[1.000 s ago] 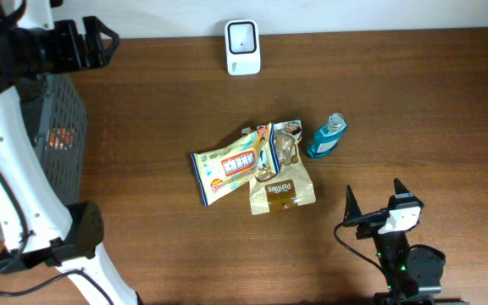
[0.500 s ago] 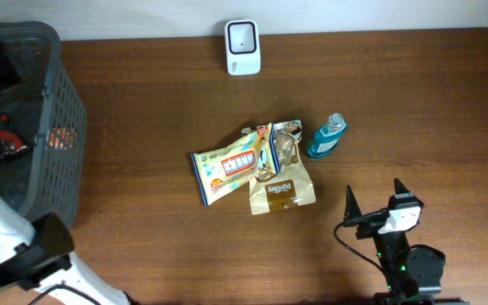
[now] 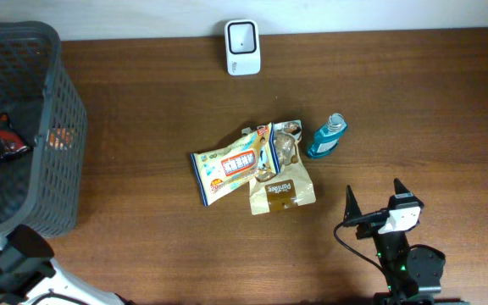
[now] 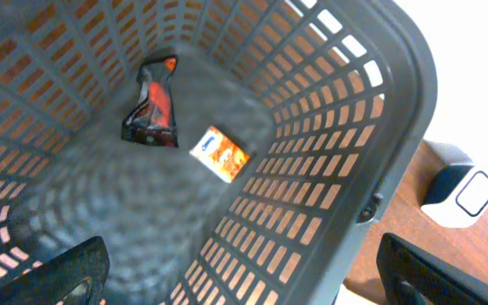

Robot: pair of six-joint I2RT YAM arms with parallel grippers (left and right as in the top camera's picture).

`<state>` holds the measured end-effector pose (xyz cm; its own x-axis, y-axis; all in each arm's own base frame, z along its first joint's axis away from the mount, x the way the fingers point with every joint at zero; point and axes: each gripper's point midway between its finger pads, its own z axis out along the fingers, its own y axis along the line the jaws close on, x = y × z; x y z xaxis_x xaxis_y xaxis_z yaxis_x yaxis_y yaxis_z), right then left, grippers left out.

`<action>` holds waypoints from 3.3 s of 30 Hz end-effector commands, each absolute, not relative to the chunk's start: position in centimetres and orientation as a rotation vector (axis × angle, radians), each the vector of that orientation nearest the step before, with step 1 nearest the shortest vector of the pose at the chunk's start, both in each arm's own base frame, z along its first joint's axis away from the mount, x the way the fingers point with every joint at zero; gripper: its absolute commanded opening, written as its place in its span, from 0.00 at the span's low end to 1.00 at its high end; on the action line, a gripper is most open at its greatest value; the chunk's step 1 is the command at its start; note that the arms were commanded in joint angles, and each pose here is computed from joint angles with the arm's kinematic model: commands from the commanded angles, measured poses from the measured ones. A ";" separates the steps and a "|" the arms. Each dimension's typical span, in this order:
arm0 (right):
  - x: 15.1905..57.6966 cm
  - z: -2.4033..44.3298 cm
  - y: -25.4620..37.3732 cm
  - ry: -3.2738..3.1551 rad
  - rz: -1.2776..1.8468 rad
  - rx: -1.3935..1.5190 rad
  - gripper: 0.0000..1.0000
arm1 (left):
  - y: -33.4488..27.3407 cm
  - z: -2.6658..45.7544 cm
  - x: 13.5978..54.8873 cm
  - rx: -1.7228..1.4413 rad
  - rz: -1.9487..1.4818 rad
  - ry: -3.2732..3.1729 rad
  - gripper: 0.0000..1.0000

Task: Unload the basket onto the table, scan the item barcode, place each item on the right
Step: 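Release the bottle and move the left gripper back over the basket, then lower the left gripper into the basket and grasp the orange Kleenex pack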

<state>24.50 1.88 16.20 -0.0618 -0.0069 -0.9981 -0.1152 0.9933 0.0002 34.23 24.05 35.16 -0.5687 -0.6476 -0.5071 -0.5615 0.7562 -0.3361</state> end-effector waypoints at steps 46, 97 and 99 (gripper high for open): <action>24.5 15.8 1.8 1.636 0.085 -0.090 0.98 | 24.5 15.7 40.8 -1.542 -0.068 2.556 0.99; 24.5 15.8 1.8 1.636 0.086 -0.090 0.98 | 22.9 2.5 44.1 -1.742 -0.028 2.420 0.34; 24.5 15.8 1.8 1.636 0.085 -0.090 0.98 | 22.9 2.5 44.1 -1.742 -0.029 2.420 0.32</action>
<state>24.50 1.88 16.20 -0.0618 -0.0069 -0.9981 -0.1152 0.9933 0.0002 44.65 23.45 3.26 -0.3048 -0.9420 -0.1407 -0.9386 0.3221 -0.1236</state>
